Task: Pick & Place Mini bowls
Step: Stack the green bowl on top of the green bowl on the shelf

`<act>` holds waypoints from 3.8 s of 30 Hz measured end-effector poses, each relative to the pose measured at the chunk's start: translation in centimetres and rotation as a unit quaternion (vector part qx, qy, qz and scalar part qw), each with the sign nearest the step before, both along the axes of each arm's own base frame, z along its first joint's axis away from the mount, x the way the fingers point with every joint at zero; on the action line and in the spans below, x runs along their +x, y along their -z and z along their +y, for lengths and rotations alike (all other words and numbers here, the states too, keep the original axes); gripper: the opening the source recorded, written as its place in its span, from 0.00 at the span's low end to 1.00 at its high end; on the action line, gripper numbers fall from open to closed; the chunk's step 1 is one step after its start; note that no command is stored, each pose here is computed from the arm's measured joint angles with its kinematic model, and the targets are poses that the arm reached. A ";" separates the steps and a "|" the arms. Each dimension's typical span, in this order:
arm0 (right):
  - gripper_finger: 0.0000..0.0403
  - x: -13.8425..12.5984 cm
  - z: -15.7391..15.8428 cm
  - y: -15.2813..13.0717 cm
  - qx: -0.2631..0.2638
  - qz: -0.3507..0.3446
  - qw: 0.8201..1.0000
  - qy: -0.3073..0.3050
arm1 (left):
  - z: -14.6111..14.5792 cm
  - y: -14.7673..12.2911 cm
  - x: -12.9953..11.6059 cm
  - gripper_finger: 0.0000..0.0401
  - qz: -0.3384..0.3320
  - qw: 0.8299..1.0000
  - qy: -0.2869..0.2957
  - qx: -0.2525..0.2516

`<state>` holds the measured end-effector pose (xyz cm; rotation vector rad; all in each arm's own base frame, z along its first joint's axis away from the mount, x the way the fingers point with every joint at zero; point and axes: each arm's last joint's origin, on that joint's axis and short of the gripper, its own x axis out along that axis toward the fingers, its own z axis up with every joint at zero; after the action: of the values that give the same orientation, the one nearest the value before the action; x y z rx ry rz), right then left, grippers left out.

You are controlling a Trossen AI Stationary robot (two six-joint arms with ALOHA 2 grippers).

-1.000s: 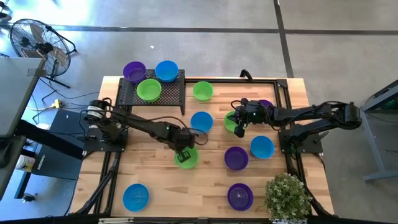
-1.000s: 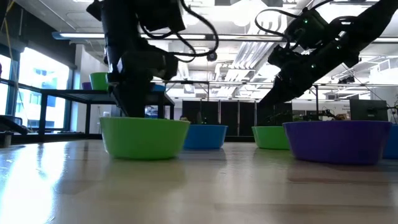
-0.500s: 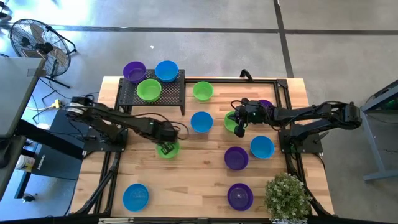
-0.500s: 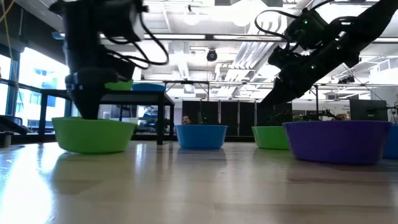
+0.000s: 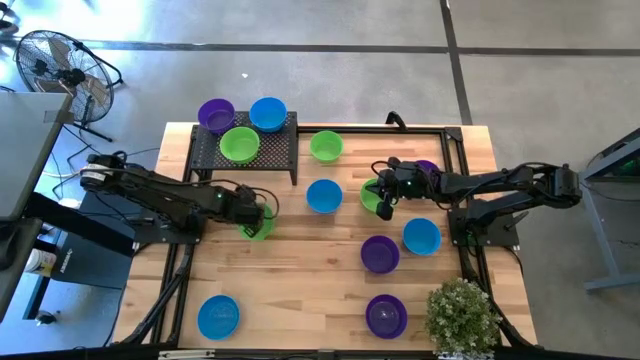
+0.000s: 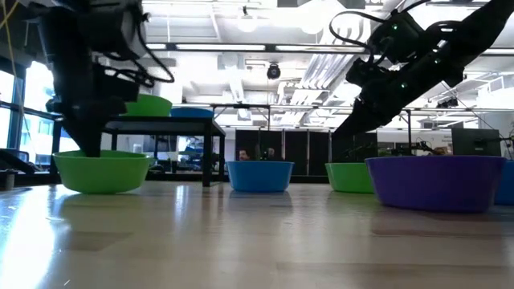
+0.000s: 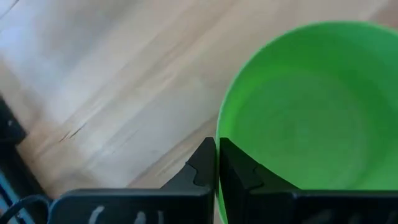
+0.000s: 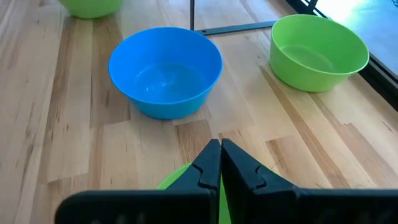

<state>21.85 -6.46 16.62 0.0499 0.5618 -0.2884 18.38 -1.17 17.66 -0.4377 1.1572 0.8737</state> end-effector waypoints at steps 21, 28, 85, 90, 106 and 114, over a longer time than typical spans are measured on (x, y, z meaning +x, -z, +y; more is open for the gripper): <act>0.00 0.0 0.0 0.0 0.001 -0.002 1.000 -0.001 | 0.0 -3.7 0.6 0.29 -0.002 1.000 0.014 0.020; 0.00 0.0 0.0 0.0 0.001 -0.001 1.000 -0.001 | -1.0 -6.2 1.8 0.28 -0.035 0.995 0.086 0.019; 0.00 0.1 0.0 -0.2 -0.001 -0.008 1.000 -0.002 | -7.0 1.7 6.0 0.25 0.080 0.975 0.205 -0.040; 0.00 0.1 0.0 -0.2 -0.001 -0.008 1.000 -0.001 | -7.2 1.6 6.3 0.07 0.066 0.973 0.215 -0.054; 0.00 0.1 0.0 -0.1 0.000 -0.008 1.000 -0.001 | -6.3 -10.9 5.0 0.01 -0.068 0.976 0.209 -0.001; 0.00 0.1 0.0 -0.1 0.003 -0.009 1.000 -0.007 | -1.6 -17.8 3.7 0.00 -0.092 0.981 0.167 0.028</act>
<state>21.95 -6.43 16.75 0.0542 0.5449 -0.2732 22.07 -2.76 35.46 -0.2618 0.9968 0.5581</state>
